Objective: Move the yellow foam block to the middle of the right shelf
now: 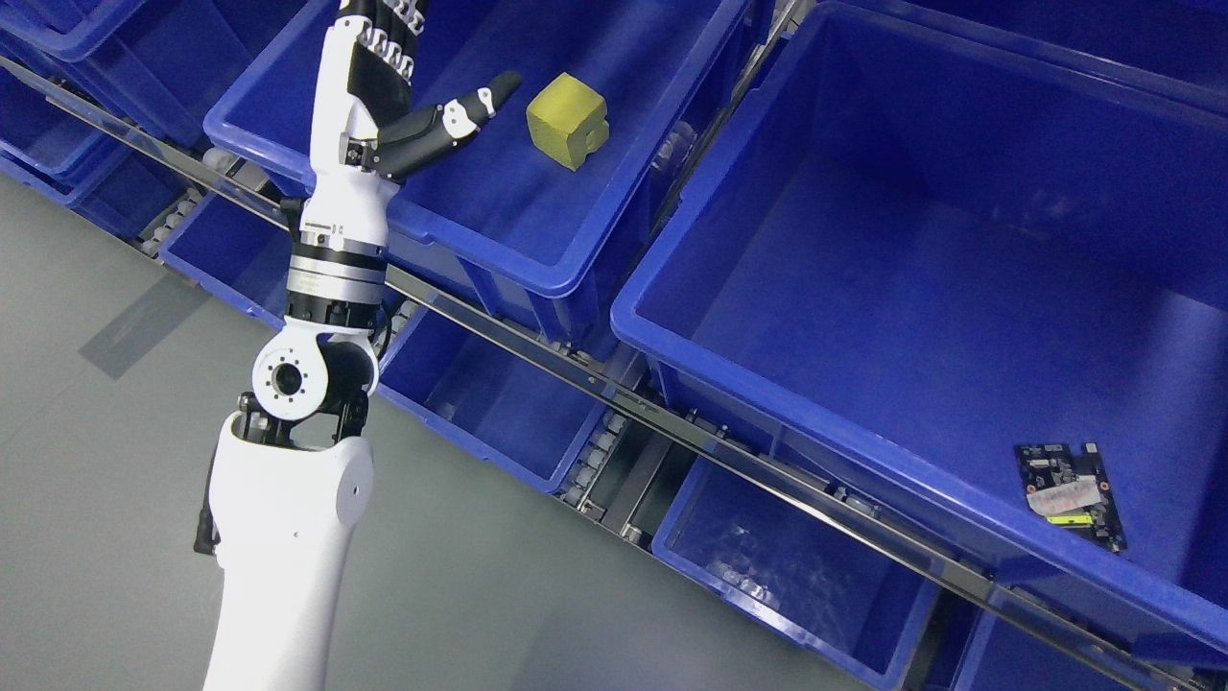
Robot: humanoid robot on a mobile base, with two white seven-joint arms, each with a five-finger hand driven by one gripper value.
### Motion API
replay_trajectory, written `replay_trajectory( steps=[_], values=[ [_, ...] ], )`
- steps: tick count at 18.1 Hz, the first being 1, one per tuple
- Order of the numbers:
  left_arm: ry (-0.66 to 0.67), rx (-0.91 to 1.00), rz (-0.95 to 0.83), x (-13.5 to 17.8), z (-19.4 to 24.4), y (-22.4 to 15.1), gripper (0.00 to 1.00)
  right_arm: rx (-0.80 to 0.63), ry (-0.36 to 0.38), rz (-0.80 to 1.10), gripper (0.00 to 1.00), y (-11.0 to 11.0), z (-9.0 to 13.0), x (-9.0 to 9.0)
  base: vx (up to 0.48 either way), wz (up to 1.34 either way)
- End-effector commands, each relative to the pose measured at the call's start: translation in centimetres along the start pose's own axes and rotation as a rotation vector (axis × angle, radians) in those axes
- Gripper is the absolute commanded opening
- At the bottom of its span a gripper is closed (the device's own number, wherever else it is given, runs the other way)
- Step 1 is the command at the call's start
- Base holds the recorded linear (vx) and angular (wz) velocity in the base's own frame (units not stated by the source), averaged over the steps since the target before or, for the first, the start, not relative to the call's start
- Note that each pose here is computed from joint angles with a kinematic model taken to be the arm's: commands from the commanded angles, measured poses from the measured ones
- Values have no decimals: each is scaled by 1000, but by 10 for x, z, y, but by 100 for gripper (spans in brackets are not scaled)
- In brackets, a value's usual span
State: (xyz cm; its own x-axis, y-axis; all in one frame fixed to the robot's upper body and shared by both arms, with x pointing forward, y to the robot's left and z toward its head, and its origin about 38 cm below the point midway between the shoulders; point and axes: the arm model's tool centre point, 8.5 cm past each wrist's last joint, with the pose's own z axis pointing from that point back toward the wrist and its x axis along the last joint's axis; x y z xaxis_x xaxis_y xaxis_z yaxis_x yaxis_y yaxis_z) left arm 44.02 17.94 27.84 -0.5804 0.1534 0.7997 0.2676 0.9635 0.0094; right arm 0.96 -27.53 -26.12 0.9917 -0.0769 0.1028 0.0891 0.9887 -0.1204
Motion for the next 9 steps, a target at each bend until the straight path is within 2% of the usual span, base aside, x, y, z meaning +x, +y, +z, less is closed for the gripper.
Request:
replay_trajectory(
  steps=[1, 9],
  values=[
    [44, 43, -16, 2, 15, 17, 100, -17, -17, 4, 100, -11, -1, 6, 0, 0],
    [49, 40, -15, 2, 15, 16, 100, -17, -17, 6, 100, -11, -1, 6, 0, 0]
  ],
)
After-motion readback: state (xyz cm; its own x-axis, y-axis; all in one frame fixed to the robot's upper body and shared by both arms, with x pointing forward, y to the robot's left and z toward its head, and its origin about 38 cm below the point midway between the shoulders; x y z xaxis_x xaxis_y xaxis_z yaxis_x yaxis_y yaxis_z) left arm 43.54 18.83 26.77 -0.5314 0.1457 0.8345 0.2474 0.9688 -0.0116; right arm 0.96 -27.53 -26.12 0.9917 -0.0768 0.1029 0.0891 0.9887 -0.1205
